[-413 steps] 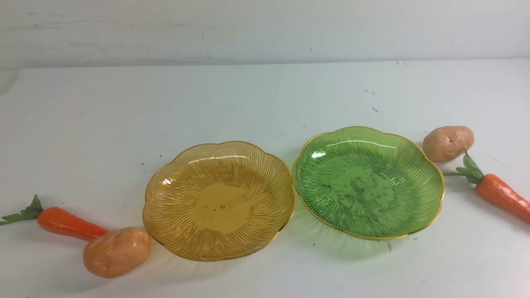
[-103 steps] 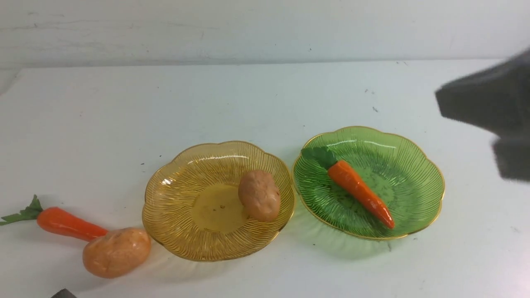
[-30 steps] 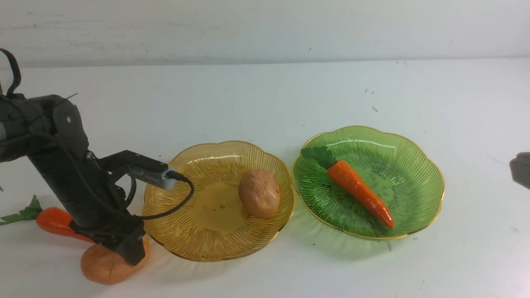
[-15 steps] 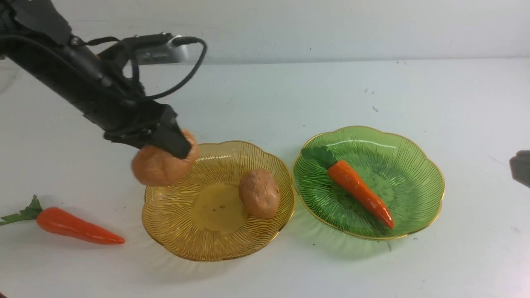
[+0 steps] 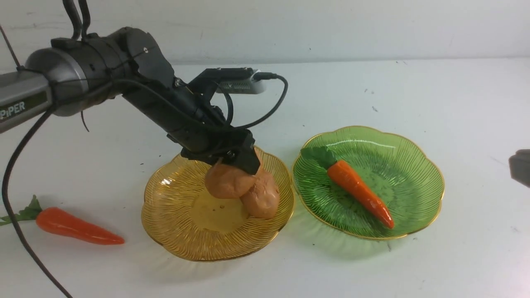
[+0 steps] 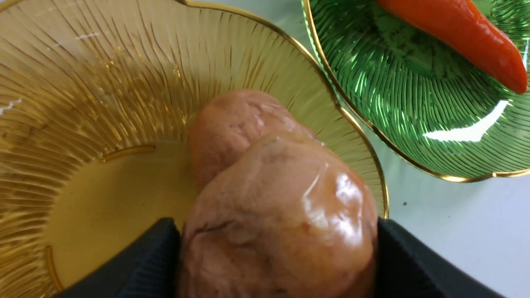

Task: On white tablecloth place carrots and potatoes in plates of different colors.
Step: 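Put the potatoes from the left side into the left plate with the left gripper, then pick up the carrot from the table and place it on the green plate with the left gripper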

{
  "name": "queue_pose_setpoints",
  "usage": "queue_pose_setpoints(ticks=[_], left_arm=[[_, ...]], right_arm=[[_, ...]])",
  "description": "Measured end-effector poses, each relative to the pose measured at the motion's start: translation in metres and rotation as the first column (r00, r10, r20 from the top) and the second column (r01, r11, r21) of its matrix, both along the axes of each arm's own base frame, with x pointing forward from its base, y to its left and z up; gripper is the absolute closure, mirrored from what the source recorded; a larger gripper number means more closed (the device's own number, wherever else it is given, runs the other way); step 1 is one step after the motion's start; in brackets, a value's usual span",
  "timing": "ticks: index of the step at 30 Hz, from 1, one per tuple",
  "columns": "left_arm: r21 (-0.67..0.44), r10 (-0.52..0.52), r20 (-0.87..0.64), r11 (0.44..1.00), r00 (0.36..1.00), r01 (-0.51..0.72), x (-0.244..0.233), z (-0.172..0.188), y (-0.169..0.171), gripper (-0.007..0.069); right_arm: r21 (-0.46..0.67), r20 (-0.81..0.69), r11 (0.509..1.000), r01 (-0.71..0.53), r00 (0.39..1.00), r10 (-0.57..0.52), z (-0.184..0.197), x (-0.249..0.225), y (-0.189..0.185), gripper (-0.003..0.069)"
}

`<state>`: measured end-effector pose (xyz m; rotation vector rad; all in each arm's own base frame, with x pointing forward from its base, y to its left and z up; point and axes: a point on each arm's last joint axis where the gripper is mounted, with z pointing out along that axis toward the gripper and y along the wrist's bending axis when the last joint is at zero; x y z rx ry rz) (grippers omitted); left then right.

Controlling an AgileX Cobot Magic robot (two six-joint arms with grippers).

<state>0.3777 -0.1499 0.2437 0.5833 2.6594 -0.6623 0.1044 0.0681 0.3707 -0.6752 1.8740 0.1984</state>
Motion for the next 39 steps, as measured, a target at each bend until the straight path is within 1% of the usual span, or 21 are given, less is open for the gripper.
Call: queue_pose_setpoints(ticks=[3,11,14,16,19,21,23,25,26,27,28,29,30,31,32,34,36,37,38,39], left_arm=[[-0.007,0.035,-0.018,0.999,0.999,-0.035,0.001,0.0,0.002,0.0076],[-0.026,0.067,-0.06,0.997,0.996,-0.068,0.001,0.007,0.004,0.0067],[-0.026,0.064,-0.071,0.998,0.995,-0.066,0.0,0.007,0.004,0.0036],[-0.026,0.064,-0.071,0.997,0.995,-0.066,0.0,0.007,0.004,-0.0005],[-0.027,0.064,-0.071,0.997,0.995,-0.066,0.0,0.007,0.004,-0.0047],[-0.029,0.079,-0.083,0.996,0.993,-0.082,0.0,0.006,0.004,-0.0058],[-0.036,0.115,-0.111,0.992,0.987,-0.119,0.002,0.009,0.008,-0.005],[-0.045,0.162,-0.153,0.984,0.975,-0.171,0.005,0.02,0.017,0.0003],[-0.047,0.192,-0.18,0.978,0.965,-0.204,0.008,0.028,0.027,0.0046],[-0.042,0.213,-0.192,0.974,0.958,-0.225,0.012,0.041,0.04,0.0154],[-0.03,0.24,-0.166,0.968,0.956,-0.248,0.016,0.054,0.056,0.026],[-0.012,0.266,-0.134,0.963,0.955,-0.27,0.017,0.06,0.064,0.0344],[0.012,0.291,-0.104,0.956,0.951,-0.291,0.016,0.067,0.075,0.0447],[0.059,0.324,-0.063,0.945,0.944,-0.32,0.01,0.077,0.09,0.054],[0.092,0.348,-0.033,0.934,0.937,-0.344,0.003,0.084,0.098,0.0577],[0.143,0.376,-0.015,0.918,0.926,-0.371,-0.008,0.089,0.107,0.0606],[0.191,0.402,-0.005,0.899,0.915,-0.394,-0.025,0.093,0.114,0.0619],[0.235,0.426,0.011,0.878,0.905,-0.417,-0.043,0.097,0.119,0.0623],[0.299,0.461,0.009,0.846,0.888,-0.442,-0.065,0.093,0.127,0.0629],[0.336,0.487,0.015,0.82,0.873,-0.464,-0.078,0.091,0.132,0.0629]], right_arm=[[-0.001,-0.001,1.0,0.001,1.0,-0.001,0.0,0.0,0.0,0.0674],[-0.015,-0.019,1.0,0.009,1.0,-0.009,-0.002,0.0,-0.001,0.0674],[-0.017,-0.022,1.0,0.01,1.0,-0.011,-0.002,0.0,-0.001,0.0674],[-0.017,-0.022,1.0,0.01,1.0,-0.011,-0.002,0.0,-0.001,0.0674],[-0.017,-0.022,1.0,0.01,1.0,-0.011,-0.002,0.0,-0.001,0.0674],[-0.017,-0.022,1.0,0.01,1.0,-0.011,-0.002,0.0,-0.001,0.0674],[-0.018,-0.023,1.0,0.011,1.0,-0.011,-0.002,0.0,-0.001,0.0674],[-0.02,-0.025,1.0,0.012,1.0,-0.012,-0.003,0.0,-0.002,0.0674],[-0.02,-0.026,1.0,0.012,1.0,-0.012,-0.003,-0.001,-0.002,0.0674],[-0.022,-0.028,1.0,0.013,1.0,-0.013,-0.003,-0.001,-0.002,0.0674],[-0.022,-0.028,1.0,0.013,1.0,-0.013,-0.003,-0.001,-0.002,0.0674],[-0.022,-0.028,1.0,0.013,1.0,-0.013,-0.003,-0.001,-0.002,0.0674],[-0.023,-0.029,1.0,0.013,0.999,-0.014,-0.003,-0.001,-0.002,0.0674],[-0.025,-0.031,1.0,0.013,0.999,-0.014,-0.004,0.0,-0.002,0.0674],[-0.027,-0.033,1.0,0.013,0.999,-0.014,-0.005,0.0,-0.002,0.0674],[-0.035,-0.042,0.999,0.013,0.999,-0.015,-0.008,0.0,-0.002,0.0674],[-0.044,-0.052,0.999,0.014,0.998,-0.016,-0.012,0.0,-0.001,0.0674],[-0.048,-0.057,0.999,0.014,0.998,-0.017,-0.013,0.0,-0.001,0.0674],[-0.048,-0.057,0.999,0.014,0.998,-0.017,-0.013,0.0,-0.001,0.0674],[-0.048,-0.057,0.999,0.014,0.998,-0.017,-0.013,0.0,-0.001,0.0674]])
